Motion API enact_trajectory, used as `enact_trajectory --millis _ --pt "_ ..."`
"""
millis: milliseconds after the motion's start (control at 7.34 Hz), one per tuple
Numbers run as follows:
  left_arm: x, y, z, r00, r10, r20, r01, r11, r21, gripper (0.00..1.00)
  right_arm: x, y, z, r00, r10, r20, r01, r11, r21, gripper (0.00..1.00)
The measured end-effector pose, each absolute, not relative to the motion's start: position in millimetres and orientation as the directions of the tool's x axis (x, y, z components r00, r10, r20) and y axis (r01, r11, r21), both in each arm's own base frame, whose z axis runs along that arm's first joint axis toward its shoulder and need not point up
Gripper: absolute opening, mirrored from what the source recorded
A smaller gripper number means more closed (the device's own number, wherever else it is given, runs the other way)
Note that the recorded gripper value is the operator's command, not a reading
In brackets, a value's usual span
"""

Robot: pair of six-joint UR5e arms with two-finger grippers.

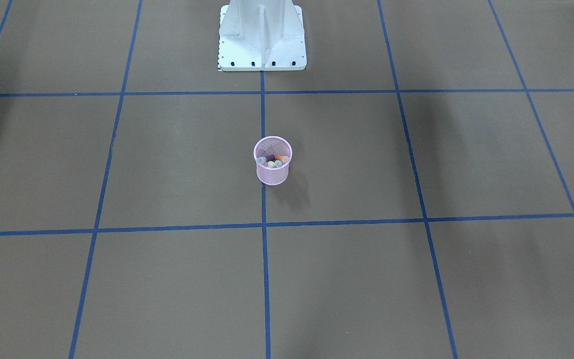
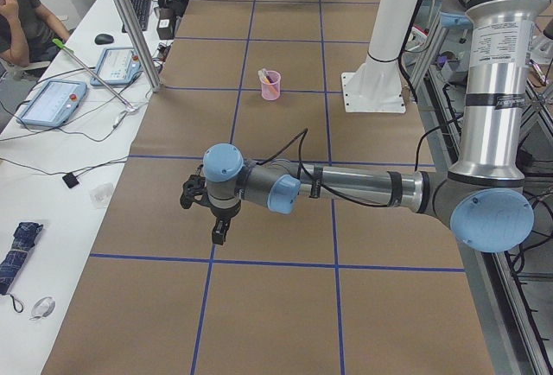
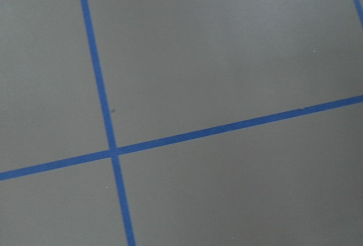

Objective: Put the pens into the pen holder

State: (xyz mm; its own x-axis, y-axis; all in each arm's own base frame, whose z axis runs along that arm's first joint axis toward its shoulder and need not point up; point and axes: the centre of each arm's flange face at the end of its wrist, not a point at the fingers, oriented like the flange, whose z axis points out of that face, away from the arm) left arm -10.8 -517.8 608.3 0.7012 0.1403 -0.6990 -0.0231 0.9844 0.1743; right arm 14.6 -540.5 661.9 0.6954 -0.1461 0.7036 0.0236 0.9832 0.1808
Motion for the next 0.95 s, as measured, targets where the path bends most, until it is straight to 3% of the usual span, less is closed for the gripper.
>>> enact_trajectory --millis 409,953 --pt "-12.1 -528.2 608.9 0.704 0.044 -0.709 -0.022 0.999 0.04 1.0 14.5 -582.1 625.8 0.7 -0.139 0.701 0.122 0.99 0.075 1.0" --pt "-13.6 -508.5 611.8 0.602 -0.009 -0.798 -0.014 1.0 -0.022 1.0 19.8 -549.7 608.0 0.709 -0.132 0.692 0.12 0.991 0.066 1.0"
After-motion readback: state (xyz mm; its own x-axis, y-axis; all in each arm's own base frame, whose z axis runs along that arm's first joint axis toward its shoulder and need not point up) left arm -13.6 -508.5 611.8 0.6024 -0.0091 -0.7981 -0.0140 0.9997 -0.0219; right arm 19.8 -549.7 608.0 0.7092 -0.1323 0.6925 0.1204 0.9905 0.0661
